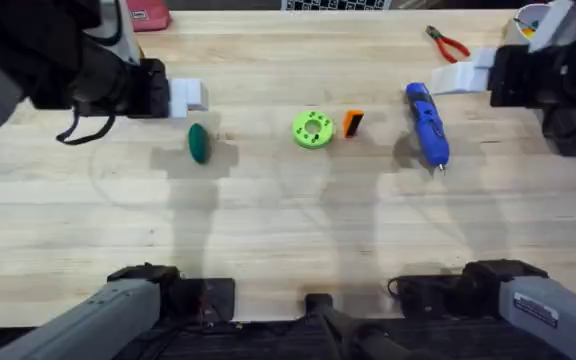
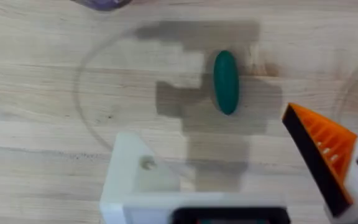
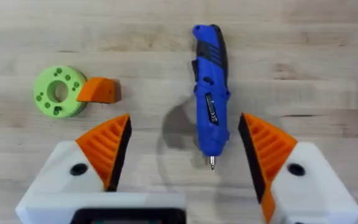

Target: Pick up the gripper from the table and insert it into the empty holder that is missing its gripper. Then pick up a screw, insert it into the mounting hole, and use the screwdriver to tighten it. Finally, clean up the table by picking up the vegetable and placing it into the bucket.

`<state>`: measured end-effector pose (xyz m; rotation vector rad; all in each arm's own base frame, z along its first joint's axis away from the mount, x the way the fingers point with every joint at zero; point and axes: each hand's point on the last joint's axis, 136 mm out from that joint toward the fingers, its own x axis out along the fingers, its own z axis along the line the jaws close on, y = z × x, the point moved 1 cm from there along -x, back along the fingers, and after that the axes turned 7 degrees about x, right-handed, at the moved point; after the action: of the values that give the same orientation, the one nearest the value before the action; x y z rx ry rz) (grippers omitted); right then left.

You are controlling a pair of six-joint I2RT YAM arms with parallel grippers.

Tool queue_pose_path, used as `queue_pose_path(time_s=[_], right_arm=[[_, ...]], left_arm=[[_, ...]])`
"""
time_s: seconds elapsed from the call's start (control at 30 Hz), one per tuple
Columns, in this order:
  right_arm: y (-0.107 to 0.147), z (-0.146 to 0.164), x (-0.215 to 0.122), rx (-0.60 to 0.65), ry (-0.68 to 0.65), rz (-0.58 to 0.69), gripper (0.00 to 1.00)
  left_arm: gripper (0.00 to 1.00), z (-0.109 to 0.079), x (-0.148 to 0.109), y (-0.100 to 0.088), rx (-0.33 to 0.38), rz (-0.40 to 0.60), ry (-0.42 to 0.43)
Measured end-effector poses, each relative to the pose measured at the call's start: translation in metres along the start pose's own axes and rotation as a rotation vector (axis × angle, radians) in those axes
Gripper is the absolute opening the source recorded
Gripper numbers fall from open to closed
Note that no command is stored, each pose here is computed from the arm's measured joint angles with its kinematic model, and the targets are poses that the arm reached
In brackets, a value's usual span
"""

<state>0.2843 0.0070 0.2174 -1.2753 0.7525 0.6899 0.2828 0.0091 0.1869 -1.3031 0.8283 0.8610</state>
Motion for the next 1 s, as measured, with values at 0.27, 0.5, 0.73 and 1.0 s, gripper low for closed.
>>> queue_pose_path(time_s=[0.27, 0.5, 0.73, 1.0], right_arm=[[0.005, -0.001, 0.009, 0.002, 0.007, 0.044, 0.994], [0.005, -0.001, 0.01, 0.002, 0.008, 0.048, 0.994], [0.005, -0.001, 0.01, 0.002, 0.008, 0.048, 0.994], [0.005, -0.001, 0.01, 0.002, 0.008, 0.05, 0.994]], left_arm=[[0.985, -0.01, 0.02, 0.002, -0.001, 0.063, 0.058], [0.985, -0.021, 0.044, 0.013, -0.089, 0.179, 0.106], [0.985, -0.021, 0.094, 0.033, -0.131, 0.359, 0.114], [0.985, -0.025, 0.142, 0.046, -0.12, 0.456, 0.124]])
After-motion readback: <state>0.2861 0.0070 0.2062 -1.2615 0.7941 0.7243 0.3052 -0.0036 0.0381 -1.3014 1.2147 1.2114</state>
